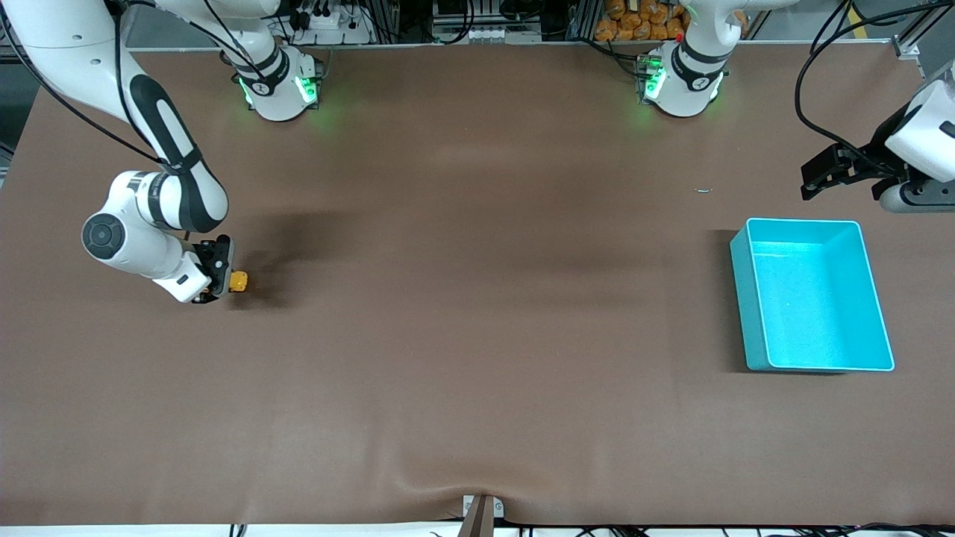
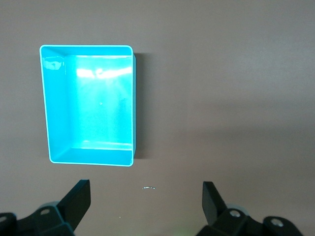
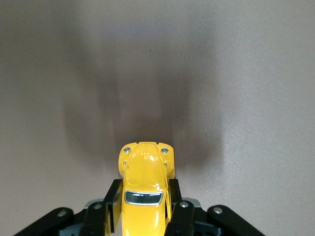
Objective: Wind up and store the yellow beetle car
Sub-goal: 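Drag the car backward along the table with the right gripper, then open the right gripper, releasing the car to drive toward the bin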
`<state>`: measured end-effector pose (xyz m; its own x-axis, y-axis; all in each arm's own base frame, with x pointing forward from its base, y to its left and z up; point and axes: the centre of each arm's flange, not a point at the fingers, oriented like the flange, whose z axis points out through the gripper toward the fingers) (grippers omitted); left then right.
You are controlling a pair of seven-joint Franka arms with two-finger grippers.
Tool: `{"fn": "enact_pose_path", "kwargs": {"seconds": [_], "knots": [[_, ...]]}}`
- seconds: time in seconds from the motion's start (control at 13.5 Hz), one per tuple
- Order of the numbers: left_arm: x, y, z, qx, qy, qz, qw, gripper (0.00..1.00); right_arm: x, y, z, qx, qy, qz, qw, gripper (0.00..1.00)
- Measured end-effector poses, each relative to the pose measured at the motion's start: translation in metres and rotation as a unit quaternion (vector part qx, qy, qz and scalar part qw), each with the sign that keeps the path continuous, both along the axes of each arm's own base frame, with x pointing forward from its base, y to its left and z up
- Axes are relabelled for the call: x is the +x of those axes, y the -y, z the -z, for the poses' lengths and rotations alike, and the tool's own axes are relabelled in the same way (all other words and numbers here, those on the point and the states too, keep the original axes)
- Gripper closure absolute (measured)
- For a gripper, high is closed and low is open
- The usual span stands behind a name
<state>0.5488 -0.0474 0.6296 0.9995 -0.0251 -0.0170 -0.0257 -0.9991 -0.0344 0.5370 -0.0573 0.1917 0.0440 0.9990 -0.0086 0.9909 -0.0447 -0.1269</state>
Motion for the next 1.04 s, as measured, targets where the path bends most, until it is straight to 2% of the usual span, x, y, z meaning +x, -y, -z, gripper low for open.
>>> {"fn": "enact_pose_path", "kwargs": {"seconds": [0.07,0.22,0.44,0.67,1.04], "knots": [[0.000,0.000,0.000,0.000,0.000,0.000,1.000,0.00,0.001,0.001,0.003,0.000,-0.001,0.000,1.000,0.51],[0.000,0.000,0.000,0.000,0.000,0.000,1.000,0.00,0.006,0.010,0.017,-0.001,-0.005,0.002,1.000,0.31],[0.000,0.000,0.000,0.000,0.000,0.000,1.000,0.00,0.028,0.028,0.003,0.001,-0.035,0.007,0.999,0.02],[0.000,0.000,0.000,0.000,0.000,0.000,1.000,0.00,0.044,0.041,-0.019,0.001,-0.040,0.016,0.999,0.00],[0.000,0.000,0.001,0.000,-0.001,0.000,1.000,0.00,0.043,0.046,-0.015,0.002,-0.044,0.020,0.999,0.00]]}}
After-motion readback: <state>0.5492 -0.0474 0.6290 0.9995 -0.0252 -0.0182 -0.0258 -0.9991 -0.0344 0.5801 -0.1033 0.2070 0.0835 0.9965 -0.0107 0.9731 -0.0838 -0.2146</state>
